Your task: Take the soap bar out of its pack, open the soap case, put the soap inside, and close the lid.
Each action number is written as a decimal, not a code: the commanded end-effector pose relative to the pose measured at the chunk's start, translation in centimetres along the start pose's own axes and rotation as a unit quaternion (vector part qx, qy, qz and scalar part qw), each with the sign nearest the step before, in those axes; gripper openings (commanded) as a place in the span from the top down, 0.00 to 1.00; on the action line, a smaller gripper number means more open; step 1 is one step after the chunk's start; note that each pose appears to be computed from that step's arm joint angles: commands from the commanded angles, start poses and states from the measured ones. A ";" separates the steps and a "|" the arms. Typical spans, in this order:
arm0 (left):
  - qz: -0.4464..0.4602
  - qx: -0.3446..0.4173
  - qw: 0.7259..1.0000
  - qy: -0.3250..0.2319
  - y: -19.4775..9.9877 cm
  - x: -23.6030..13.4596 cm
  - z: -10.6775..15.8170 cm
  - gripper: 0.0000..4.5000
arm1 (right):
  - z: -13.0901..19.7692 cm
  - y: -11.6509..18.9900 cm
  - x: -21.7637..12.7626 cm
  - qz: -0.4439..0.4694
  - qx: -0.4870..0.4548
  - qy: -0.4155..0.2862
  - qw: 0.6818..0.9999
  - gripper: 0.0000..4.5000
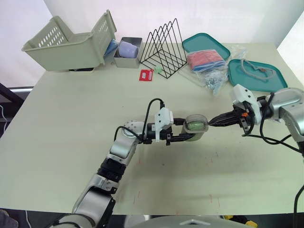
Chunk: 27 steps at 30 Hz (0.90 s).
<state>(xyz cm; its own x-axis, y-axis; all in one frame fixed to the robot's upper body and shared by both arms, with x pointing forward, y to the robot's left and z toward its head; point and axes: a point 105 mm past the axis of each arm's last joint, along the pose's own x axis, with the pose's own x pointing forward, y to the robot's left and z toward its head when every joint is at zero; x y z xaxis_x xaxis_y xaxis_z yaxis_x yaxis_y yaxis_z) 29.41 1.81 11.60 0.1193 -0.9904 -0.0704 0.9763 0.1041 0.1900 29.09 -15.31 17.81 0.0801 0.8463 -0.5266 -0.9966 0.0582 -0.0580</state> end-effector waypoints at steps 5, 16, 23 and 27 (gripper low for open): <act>-0.007 0.022 1.000 -0.010 0.1 0.2 1.0 0.55 | 1.4 0.1 -0.8 -0.005 -0.026 -0.005 1.000 1.00; -0.007 0.023 1.000 -0.008 0.3 0.2 0.9 0.55 | 0.5 -1.3 -2.0 -0.042 -0.015 -0.003 0.999 1.00; -0.009 0.024 1.000 -0.008 0.3 0.1 1.0 0.55 | 2.7 -2.4 -3.0 -0.063 -0.042 -0.043 0.996 1.00; -0.008 0.025 1.000 -0.007 0.3 0.0 0.9 0.55 | 5.3 -1.3 -2.2 -0.033 -0.054 -0.091 0.994 1.00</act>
<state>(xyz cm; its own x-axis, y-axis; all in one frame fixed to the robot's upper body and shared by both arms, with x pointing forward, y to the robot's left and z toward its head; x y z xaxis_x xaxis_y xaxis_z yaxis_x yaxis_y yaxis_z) 29.48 1.82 11.68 0.1057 -0.9911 -0.0806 0.9757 0.0877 0.2009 30.72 -15.16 21.38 0.1436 0.9030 -0.4049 -0.9863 0.0971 -0.1333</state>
